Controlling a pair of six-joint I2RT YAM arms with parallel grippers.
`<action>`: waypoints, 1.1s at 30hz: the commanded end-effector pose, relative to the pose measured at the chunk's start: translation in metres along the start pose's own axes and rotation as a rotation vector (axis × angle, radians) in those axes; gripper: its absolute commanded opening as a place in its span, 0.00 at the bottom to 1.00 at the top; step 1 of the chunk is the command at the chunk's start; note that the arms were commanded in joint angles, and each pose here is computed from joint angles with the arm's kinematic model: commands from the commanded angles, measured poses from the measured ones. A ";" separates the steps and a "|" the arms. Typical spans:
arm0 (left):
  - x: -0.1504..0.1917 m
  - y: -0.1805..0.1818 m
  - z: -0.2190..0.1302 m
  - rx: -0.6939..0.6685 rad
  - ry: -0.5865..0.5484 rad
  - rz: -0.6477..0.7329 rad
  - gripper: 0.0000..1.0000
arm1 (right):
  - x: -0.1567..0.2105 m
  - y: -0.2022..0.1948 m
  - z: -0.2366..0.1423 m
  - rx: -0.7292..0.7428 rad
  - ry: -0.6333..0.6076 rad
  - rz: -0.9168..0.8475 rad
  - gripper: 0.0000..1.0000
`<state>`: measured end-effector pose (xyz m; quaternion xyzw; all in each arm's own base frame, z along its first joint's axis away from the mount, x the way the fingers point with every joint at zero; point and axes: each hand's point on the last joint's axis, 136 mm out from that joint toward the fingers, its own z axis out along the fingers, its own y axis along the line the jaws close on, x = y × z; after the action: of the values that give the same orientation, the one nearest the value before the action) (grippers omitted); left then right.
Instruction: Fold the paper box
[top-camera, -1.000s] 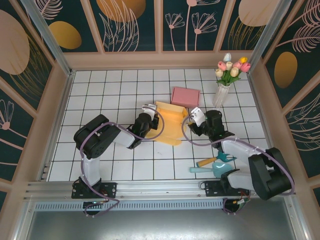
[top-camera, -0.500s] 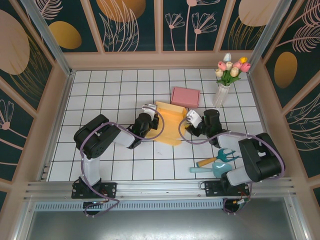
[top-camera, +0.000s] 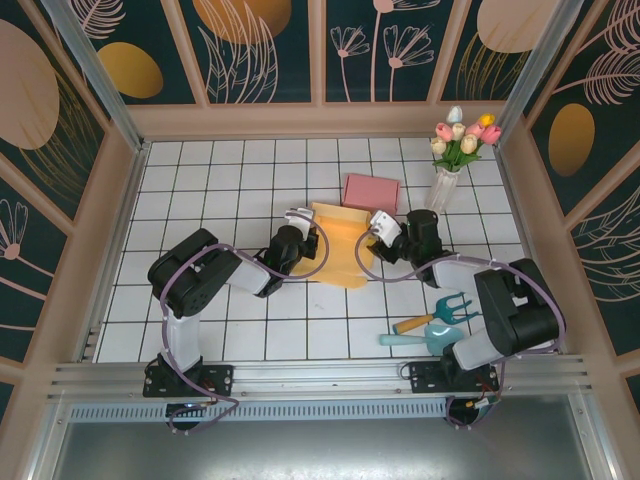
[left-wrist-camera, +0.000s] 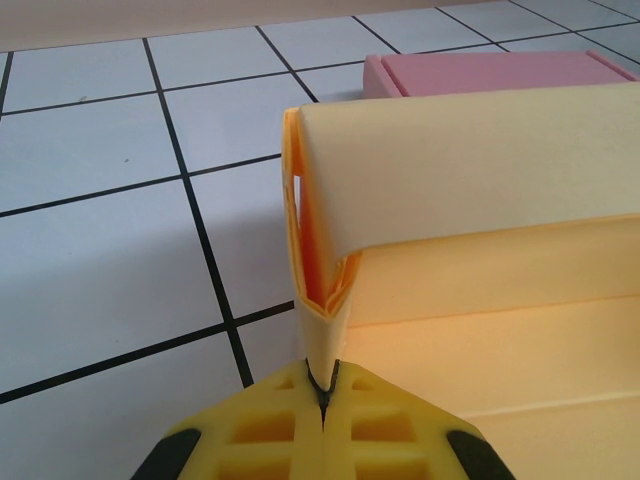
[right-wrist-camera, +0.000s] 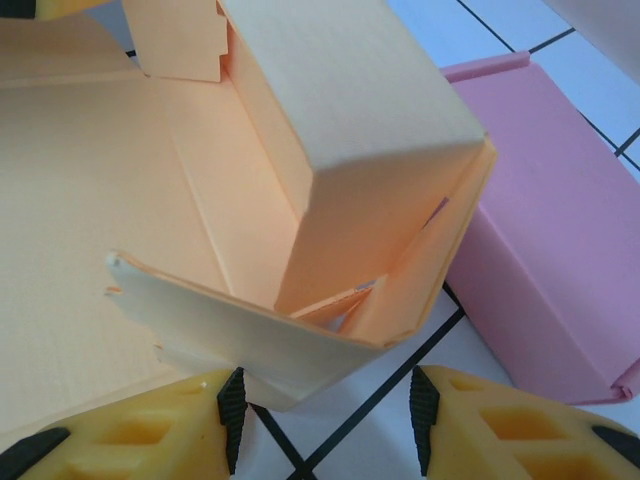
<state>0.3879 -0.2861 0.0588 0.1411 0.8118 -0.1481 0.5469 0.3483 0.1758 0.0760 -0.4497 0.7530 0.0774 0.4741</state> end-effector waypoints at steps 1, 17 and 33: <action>0.047 -0.003 0.002 0.023 0.151 0.055 0.00 | -0.016 0.002 0.004 -0.040 -0.048 -0.030 0.50; 0.047 -0.003 0.003 0.024 0.154 0.055 0.00 | -0.041 0.020 0.028 -0.003 -0.043 -0.043 0.44; 0.047 -0.002 0.002 0.020 0.152 0.053 0.00 | -0.064 -0.032 0.047 0.386 0.003 0.257 0.44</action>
<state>0.3911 -0.2832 0.0585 0.1359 0.8128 -0.1383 0.5494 0.4007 0.2167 0.0953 -0.3068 0.8043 0.0021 0.5090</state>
